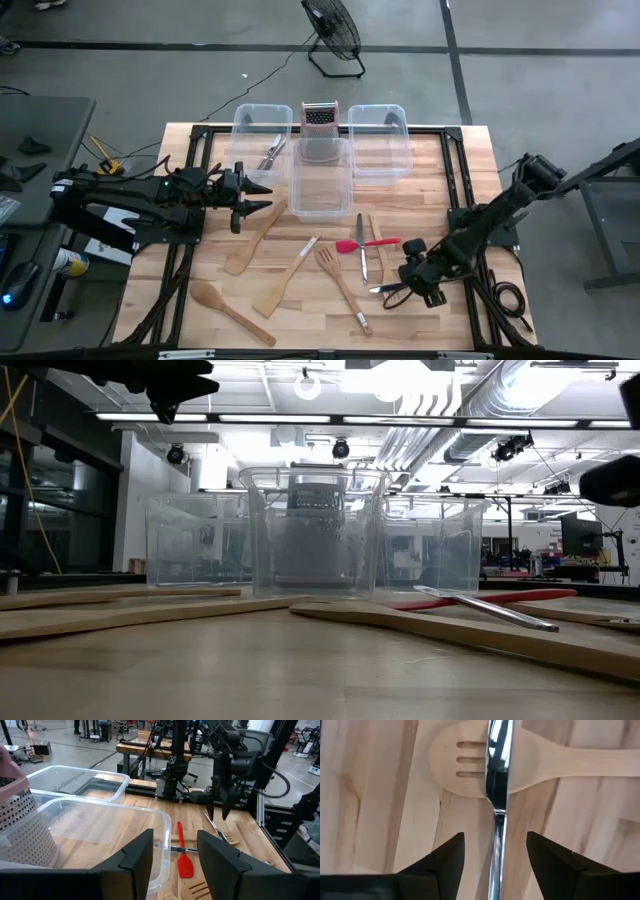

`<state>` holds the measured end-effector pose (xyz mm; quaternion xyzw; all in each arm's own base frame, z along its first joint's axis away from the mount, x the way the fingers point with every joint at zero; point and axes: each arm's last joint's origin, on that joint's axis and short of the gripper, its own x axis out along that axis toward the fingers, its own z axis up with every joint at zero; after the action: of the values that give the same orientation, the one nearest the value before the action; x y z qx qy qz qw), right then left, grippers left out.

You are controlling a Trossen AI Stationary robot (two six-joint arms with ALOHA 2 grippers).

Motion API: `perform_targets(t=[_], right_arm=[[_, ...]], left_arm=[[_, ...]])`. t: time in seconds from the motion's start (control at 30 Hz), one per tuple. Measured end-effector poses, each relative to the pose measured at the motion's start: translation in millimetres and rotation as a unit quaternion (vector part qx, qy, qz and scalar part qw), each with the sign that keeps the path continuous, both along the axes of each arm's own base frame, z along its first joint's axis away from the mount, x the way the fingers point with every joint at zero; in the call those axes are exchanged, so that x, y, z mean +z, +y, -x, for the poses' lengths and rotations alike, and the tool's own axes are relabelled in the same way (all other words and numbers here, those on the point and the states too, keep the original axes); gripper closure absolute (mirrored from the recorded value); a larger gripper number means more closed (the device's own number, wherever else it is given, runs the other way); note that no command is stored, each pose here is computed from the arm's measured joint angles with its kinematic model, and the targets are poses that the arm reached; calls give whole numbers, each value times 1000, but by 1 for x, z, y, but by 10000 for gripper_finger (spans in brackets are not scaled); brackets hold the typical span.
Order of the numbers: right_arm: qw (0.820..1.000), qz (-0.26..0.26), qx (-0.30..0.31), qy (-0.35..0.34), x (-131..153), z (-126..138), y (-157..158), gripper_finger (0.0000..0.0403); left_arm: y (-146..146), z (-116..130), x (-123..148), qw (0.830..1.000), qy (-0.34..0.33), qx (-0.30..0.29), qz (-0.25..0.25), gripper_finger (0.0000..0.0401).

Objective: Pick & Place Kitchen Items
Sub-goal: Put the silver knife into the left transparent bin

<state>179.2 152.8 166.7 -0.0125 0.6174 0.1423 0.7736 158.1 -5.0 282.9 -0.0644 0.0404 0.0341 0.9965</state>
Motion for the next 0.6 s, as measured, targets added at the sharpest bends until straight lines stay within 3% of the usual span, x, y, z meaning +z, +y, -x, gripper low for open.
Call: perform_targets(t=[0.6], right_arm=[[998,69,-4,-5,-35,-9,14,230]], left_arm=[[0,0,0,1000,0,0,0,249]])
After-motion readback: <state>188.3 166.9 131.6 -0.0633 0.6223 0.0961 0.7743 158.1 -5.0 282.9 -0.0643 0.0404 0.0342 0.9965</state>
